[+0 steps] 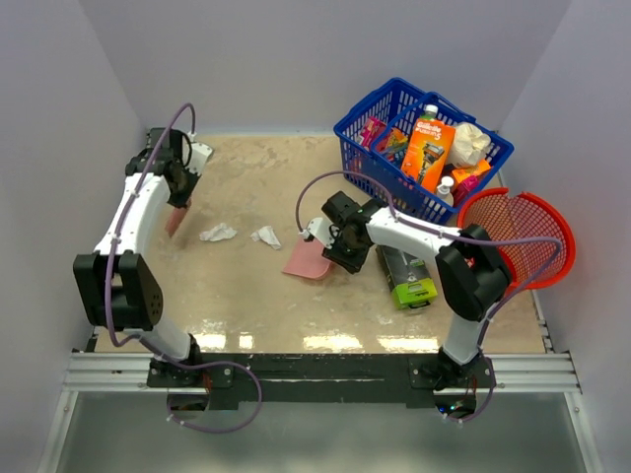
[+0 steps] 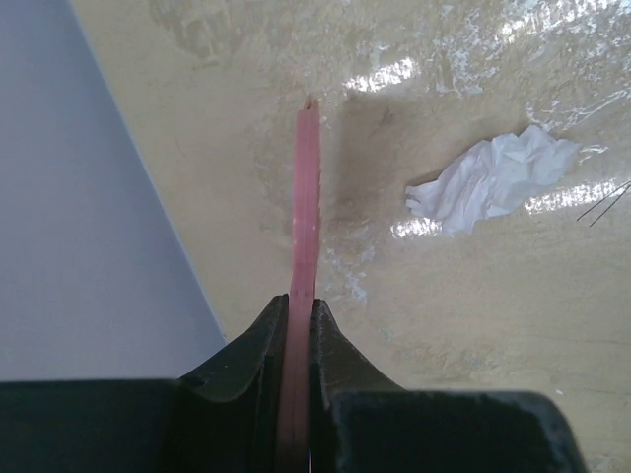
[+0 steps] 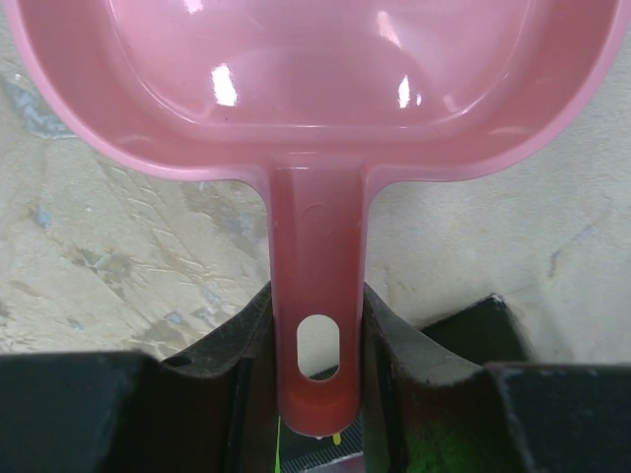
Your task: Sweep away the paper scraps from the table
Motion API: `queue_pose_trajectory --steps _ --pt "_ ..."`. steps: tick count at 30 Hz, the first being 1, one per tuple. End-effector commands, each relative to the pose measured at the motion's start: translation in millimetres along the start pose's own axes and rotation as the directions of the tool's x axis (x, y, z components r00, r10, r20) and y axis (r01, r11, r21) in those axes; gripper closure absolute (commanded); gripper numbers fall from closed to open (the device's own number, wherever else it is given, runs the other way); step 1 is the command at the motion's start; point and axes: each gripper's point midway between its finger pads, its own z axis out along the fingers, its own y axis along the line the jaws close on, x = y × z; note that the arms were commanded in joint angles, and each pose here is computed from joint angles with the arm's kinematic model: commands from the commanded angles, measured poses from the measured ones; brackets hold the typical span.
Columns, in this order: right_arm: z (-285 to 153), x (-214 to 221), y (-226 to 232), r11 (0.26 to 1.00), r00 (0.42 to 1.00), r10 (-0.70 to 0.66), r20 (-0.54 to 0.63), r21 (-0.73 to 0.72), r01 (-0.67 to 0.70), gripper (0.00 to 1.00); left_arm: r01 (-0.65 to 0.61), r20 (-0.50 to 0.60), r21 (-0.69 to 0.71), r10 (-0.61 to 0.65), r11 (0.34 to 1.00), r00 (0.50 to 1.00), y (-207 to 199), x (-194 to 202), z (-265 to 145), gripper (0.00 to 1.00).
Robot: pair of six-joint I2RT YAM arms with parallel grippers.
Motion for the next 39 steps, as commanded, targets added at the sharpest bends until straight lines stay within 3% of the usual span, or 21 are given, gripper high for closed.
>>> queue_pose_trajectory --steps 1,13,20,23,26,27,29,30,31,39 --pt "-13 -10 -8 0.999 1.0 -0.027 -0.007 0.047 0.027 1.0 0.075 0.016 0.049 -0.076 0.996 0.997 -9 -10 7 1.0" --pt "-1 -17 -9 0.999 0.999 -0.039 -0.033 0.032 0.04 1.0 0.109 -0.004 0.353 -0.115 0.929 0.993 -83 -22 35 1.0" --pt "1 -30 -11 0.998 0.999 -0.049 -0.021 0.035 0.049 1.0 0.115 0.003 0.578 -0.143 0.808 0.99 -137 -41 31 1.0" --pt "4 -32 -9 0.998 0.998 -0.054 -0.022 0.026 0.055 1.0 0.103 0.046 0.719 -0.194 0.688 0.98 -168 -61 6 1.0" --pt "7 -34 -3 0.998 0.998 -0.063 -0.027 0.015 0.063 1.0 0.055 0.056 0.905 -0.245 0.422 0.968 -208 -77 -37 1.0" --pt "8 -35 -3 0.998 0.998 -0.065 -0.025 0.016 0.065 1.0 0.047 0.057 0.927 -0.265 0.371 0.963 -212 -81 -47 1.0" --pt "7 -36 -2 0.997 0.997 -0.069 -0.024 0.017 0.07 1.0 0.029 0.098 0.894 -0.258 0.446 0.961 -201 -87 -46 1.0" --pt "6 -35 -1 0.997 0.997 -0.072 -0.028 0.016 0.072 1.0 0.041 0.107 0.848 -0.246 0.529 0.963 -188 -86 -35 1.0" --pt "6 -34 -1 0.997 0.997 -0.071 -0.029 0.019 0.071 1.0 0.016 0.145 0.824 -0.238 0.567 0.96 -177 -93 -36 1.0" --pt "-4 -24 1 0.996 0.996 -0.086 -0.028 0.029 0.087 1.0 -0.027 0.266 0.609 -0.172 0.793 0.949 -113 -96 -54 1.0"
